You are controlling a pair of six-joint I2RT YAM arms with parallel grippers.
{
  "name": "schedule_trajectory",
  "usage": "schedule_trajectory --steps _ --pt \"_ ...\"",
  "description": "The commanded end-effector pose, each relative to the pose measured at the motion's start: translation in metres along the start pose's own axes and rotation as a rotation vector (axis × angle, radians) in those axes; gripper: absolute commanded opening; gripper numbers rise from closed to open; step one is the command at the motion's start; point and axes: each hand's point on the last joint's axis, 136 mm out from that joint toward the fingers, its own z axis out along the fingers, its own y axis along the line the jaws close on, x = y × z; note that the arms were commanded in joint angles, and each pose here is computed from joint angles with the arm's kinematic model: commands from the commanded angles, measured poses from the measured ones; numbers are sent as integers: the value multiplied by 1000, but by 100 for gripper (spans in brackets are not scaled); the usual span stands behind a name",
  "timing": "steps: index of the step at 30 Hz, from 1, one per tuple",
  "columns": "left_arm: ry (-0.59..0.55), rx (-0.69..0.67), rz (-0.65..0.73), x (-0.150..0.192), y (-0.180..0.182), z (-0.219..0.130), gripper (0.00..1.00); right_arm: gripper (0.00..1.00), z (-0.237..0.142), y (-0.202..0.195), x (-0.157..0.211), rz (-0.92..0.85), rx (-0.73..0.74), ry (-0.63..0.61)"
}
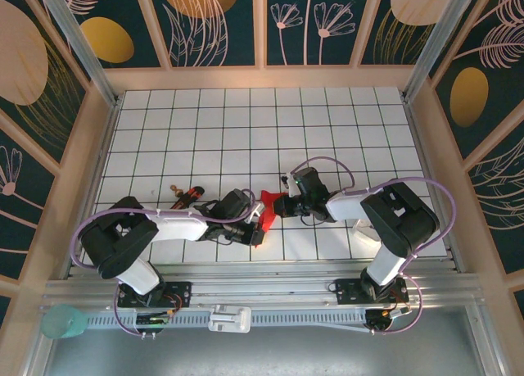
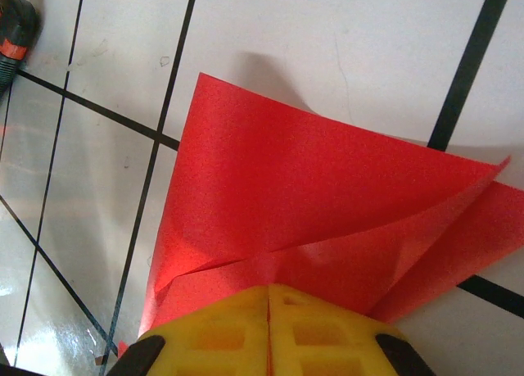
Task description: Fold a paper plane with a square sheet of paper (pick it up from the middle)
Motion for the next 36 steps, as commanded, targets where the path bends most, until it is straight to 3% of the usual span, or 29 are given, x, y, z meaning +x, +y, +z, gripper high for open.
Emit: schedule_trajectory --steps 1,22,28,32,36 --pt "65 -74 -35 23 25 2 0 8 7 -36 40 57 126 112" --pt "156 -84 -87 65 37 -12 0 8 11 -48 44 70 183 142" --pt "169 -112 -63 62 36 -18 0 8 12 -47 44 72 179 143" --pt "109 -73 -12 41 16 -26 0 8 12 -47 44 69 179 144" --pt "-43 -25 -12 5 -5 -36 17 8 13 -46 43 70 172 143"
